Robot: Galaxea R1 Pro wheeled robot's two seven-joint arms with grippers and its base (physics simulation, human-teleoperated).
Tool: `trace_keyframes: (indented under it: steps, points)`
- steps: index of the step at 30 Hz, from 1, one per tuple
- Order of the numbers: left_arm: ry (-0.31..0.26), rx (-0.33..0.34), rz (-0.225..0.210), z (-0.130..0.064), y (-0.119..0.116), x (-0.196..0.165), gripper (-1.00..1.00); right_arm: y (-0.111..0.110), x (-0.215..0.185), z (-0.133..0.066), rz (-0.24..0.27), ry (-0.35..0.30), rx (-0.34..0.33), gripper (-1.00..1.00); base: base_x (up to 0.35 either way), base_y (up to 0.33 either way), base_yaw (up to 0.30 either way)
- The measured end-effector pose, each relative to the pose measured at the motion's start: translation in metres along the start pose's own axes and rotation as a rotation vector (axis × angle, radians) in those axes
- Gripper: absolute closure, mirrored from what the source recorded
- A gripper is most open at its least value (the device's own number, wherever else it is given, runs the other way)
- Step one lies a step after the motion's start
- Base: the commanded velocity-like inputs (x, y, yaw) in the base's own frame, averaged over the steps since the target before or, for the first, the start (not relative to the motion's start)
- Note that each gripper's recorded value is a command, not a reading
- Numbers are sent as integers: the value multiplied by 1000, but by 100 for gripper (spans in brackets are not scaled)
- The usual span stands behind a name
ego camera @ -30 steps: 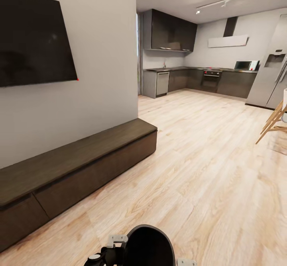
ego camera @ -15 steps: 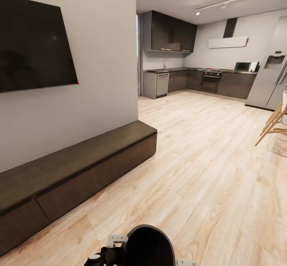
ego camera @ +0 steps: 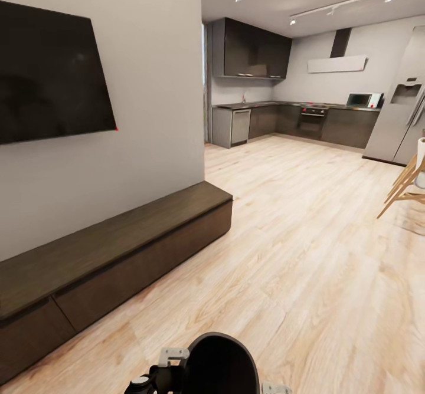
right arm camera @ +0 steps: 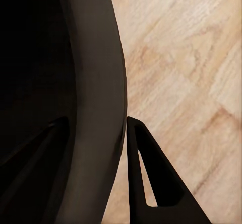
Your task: Place each of the two pumpkins and all three candles from the living room inside a cabinet in the living room (use any cabinet), then make sure every cabinet is closed, and position the cauldron so it is next to a table in the living room.
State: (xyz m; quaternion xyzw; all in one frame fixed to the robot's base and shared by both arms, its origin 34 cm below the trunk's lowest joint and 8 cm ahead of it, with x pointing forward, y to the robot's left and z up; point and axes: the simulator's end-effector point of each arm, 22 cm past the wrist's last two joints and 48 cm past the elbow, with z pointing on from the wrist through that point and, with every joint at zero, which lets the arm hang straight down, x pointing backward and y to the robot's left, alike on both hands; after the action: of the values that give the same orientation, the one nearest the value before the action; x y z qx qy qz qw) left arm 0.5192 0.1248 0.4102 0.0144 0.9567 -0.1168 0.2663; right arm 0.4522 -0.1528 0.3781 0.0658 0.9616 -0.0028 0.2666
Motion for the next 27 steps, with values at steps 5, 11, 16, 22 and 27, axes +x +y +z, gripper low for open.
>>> trace_keyframes:
  steps: [5, 11, 16, 22, 27]
  points:
    - [-4, 0, -2, -5, -1, -6, 100, 1, -7, -5, -1, -4, 0, 100, -113, 0, 0]
    - [-7, 1, -2, -5, -1, -7, 100, 1, -8, -5, -2, -6, 0, 100, -41, 0, 0]
    - [-10, 1, -1, -5, -1, -8, 100, 1, -8, -5, -1, -9, 1, 100, -3, 0, -11]
    - [-10, 1, 0, -5, -1, -8, 100, 1, -8, -5, 1, -9, 1, 100, -116, 0, -212]
    - [-10, 1, 1, -5, -1, -8, 100, 1, -8, -5, 1, -9, 1, 100, -276, 0, -273]
